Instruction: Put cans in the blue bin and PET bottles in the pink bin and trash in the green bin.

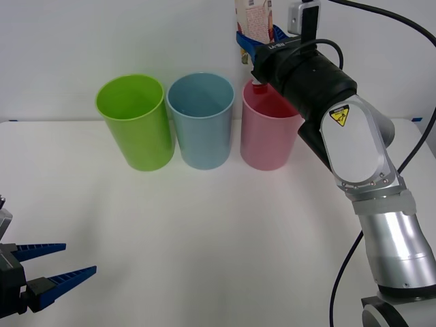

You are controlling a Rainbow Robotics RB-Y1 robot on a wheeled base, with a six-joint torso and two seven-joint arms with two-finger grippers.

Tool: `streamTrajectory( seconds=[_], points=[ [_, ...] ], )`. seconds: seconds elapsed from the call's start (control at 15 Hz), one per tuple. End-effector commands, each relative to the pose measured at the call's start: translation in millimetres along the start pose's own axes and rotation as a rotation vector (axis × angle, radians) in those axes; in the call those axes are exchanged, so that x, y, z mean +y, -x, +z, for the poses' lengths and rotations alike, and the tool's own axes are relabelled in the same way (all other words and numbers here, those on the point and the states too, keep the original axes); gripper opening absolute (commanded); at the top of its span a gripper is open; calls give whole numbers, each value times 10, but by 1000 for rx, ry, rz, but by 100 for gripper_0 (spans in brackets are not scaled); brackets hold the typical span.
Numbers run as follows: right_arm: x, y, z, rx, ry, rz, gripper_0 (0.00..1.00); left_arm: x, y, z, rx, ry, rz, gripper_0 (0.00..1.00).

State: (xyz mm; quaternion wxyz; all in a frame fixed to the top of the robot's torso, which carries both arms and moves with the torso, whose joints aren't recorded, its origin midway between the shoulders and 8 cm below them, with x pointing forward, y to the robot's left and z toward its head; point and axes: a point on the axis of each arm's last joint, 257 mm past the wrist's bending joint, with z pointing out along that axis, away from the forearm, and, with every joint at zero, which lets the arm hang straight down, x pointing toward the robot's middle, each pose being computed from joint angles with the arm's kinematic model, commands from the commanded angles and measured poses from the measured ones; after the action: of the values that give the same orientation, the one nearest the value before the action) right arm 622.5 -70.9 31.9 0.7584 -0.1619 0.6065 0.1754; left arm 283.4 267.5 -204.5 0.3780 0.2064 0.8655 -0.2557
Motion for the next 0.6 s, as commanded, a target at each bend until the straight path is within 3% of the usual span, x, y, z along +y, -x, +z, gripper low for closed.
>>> streamTrajectory(
  seconds=[0.07,0.6],
  points=[
    [-169,-40,59,11,-35,-15,0,0,0,0,0,0,0,100],
    [-378,-78,73,24,-77,-23,0,0,0,0,0,0,0,100]
  ],
)
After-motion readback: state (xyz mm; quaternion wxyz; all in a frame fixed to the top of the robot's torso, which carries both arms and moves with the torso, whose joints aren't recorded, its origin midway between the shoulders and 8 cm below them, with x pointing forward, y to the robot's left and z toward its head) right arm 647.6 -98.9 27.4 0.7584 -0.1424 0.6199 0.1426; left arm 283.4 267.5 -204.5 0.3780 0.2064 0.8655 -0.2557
